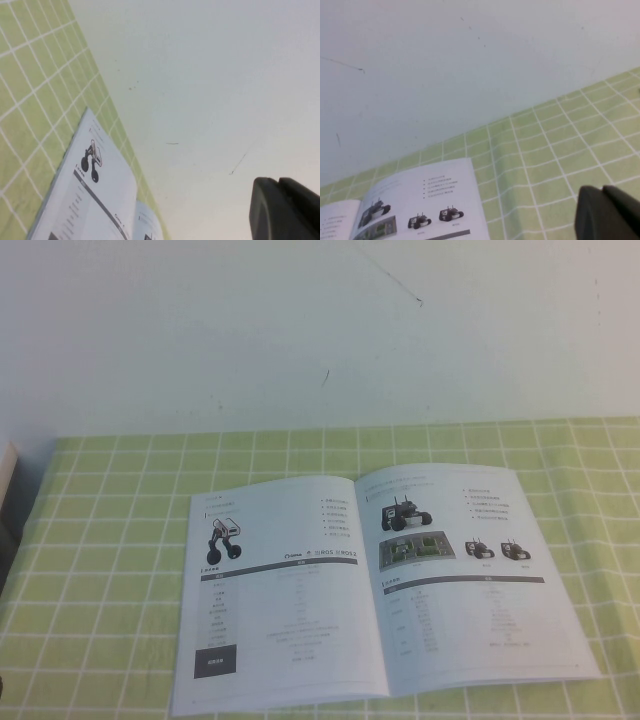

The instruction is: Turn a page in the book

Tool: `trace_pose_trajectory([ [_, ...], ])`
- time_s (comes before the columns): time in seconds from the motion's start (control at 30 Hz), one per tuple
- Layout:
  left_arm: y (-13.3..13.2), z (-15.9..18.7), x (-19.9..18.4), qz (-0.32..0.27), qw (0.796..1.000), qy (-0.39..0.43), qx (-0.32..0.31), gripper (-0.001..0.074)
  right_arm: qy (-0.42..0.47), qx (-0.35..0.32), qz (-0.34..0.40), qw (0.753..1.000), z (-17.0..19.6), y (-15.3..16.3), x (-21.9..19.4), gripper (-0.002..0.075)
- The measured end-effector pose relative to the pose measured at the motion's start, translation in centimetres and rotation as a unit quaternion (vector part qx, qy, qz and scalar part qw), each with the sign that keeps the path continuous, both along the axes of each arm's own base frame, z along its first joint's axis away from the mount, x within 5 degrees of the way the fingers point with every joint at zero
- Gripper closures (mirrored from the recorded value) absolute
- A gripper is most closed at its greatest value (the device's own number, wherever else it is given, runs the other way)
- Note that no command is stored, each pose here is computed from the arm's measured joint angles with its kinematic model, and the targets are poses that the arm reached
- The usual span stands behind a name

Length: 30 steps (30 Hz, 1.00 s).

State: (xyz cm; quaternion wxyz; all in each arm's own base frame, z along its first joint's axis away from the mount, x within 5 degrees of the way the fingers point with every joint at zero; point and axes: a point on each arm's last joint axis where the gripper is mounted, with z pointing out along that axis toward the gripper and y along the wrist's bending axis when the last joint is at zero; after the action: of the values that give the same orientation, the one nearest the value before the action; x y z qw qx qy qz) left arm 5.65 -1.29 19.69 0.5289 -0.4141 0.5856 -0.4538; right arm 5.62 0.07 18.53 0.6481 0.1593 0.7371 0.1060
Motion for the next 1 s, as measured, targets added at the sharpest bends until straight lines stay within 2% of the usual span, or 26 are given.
trace_pose_trajectory([
  [0.13, 0.0, 0.1, 0.0, 0.000, 1.000, -0.003, 0.004, 0.0738, -0.006, 0.002, 0.001, 1.000, 0.1, 0.0, 0.0, 0.0729],
  [0.23, -0.2, -0.1, 0.0, -0.010, 0.999, -0.002, 0.051, 0.0738, -0.021, 0.116, 0.001, 0.993, 0.3, 0.3, 0.0, 0.0729],
  [0.33, -0.5, -0.3, -0.1, -0.031, 0.996, 0.005, 0.082, 0.0738, -0.033, 0.220, 0.004, 0.975, 0.5, 0.5, 0.1, 0.0729],
  [0.47, -0.7, -0.4, -0.1, -0.043, 0.994, 0.008, 0.098, 0.0738, -0.037, 0.240, 0.007, 0.970, 0.6, 0.6, 0.1, 0.0729],
  [0.63, -0.7, -0.4, -0.1, -0.045, 0.991, 0.004, 0.124, 0.0738, -0.035, 0.224, 0.012, 0.974, 0.6, 0.7, 0.1, 0.0729],
  [0.77, -0.9, -0.4, -0.2, -0.059, 0.984, 0.004, 0.168, 0.0738, -0.030, 0.125, 0.027, 0.991, 0.5, 0.7, 0.1, 0.0729],
  [0.87, -1.4, 1.0, -0.2, -0.097, 0.962, 0.012, 0.254, 0.0738, -0.022, 0.058, 0.043, 0.997, 0.4, 0.9, 0.0, 0.0729],
  [0.93, -1.4, 2.9, 0.2, -0.121, 0.939, 0.033, 0.320, 0.0738, -0.008, 0.031, 0.060, 0.998, 0.3, 1.1, 0.1, 0.0729],
  [0.97, -1.4, 3.5, 0.4, -0.128, 0.934, 0.040, 0.331, 0.0738, -0.001, 0.020, 0.067, 0.998, 0.4, 1.2, 0.1, 0.0729],
  [1.0, -1.3, 4.4, 1.0, -0.142, 0.918, 0.064, 0.365, 0.0738, 0.009, 0.006, 0.077, 0.997, 0.8, 1.4, 0.2, 0.0729],
])
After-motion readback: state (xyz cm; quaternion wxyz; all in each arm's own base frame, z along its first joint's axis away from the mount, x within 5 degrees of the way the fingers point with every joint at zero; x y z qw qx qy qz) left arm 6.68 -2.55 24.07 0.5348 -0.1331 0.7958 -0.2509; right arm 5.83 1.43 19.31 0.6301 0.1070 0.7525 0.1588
